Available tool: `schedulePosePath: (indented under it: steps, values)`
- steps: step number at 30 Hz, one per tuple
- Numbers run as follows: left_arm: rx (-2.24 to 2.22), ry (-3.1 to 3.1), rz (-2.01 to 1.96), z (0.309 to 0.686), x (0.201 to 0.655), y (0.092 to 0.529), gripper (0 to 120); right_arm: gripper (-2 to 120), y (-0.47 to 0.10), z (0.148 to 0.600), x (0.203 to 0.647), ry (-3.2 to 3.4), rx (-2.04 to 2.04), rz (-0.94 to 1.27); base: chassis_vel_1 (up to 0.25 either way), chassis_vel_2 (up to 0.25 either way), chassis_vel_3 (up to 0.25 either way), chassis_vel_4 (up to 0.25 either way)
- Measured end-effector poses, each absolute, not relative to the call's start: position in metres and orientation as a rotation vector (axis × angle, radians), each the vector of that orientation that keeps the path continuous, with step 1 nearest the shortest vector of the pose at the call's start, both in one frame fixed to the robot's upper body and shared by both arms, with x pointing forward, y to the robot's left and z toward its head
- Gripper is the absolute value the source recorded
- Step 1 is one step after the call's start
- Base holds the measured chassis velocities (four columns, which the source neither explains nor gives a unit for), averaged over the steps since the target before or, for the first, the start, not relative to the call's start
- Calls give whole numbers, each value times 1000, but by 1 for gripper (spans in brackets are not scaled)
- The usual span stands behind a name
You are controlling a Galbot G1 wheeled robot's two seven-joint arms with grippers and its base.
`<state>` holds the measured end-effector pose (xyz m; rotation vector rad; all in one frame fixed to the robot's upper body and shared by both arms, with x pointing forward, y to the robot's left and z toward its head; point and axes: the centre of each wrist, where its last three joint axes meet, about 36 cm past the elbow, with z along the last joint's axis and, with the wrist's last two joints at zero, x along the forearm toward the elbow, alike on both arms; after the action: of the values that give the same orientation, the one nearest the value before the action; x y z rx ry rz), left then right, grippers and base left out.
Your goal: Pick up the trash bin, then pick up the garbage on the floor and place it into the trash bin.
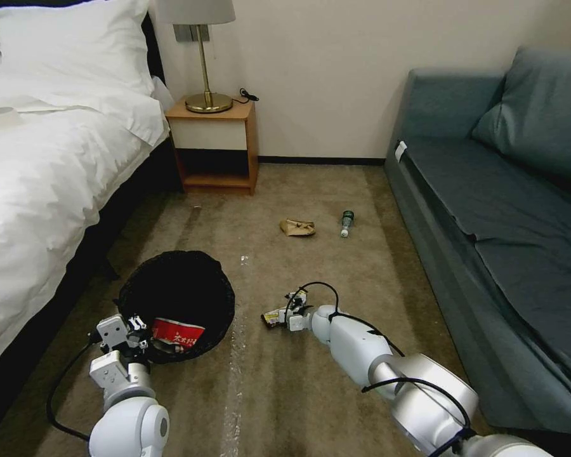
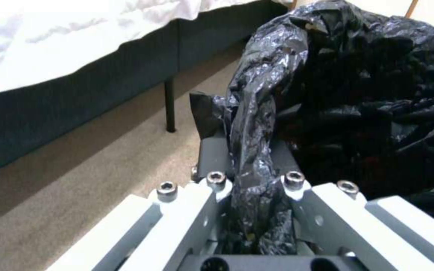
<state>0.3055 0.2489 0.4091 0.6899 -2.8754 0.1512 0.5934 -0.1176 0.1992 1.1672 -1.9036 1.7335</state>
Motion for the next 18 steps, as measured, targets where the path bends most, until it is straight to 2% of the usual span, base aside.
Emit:
schedulePosePath:
  steps: [1, 2, 4, 8, 11, 14, 16, 18]
  values:
    - [690, -2876, 151, 409, 306, 249, 4, 59, -118, 198, 593, -1901, 1168, 1731, 0, 0, 0, 0]
    - [690, -2876, 151, 409, 306, 249, 4, 59, -118, 198, 593, -1901, 1168, 1731, 0, 0, 0, 0]
    - [689, -2878, 152, 410, 306, 249, 4, 47, -120, 196, 590, -1899, 1170, 1723, 0, 0, 0, 0]
    - [689, -2880, 153, 410, 306, 249, 4, 39, -120, 196, 590, -1900, 1170, 1721, 0, 0, 0, 0]
    - [688, -2884, 154, 412, 306, 249, 4, 22, -120, 196, 591, -1902, 1169, 1719, 0, 0, 0, 0]
    - [688, -2884, 154, 412, 306, 249, 4, 17, -121, 196, 591, -1903, 1168, 1719, 0, 0, 0, 0]
    - [690, -2884, 154, 412, 306, 249, 4, 6, -121, 197, 591, -1904, 1167, 1717, 0, 0, 0, 0]
    - [690, -2884, 155, 412, 306, 250, 4, 2, -121, 197, 591, -1905, 1167, 1716, 0, 0, 0, 0]
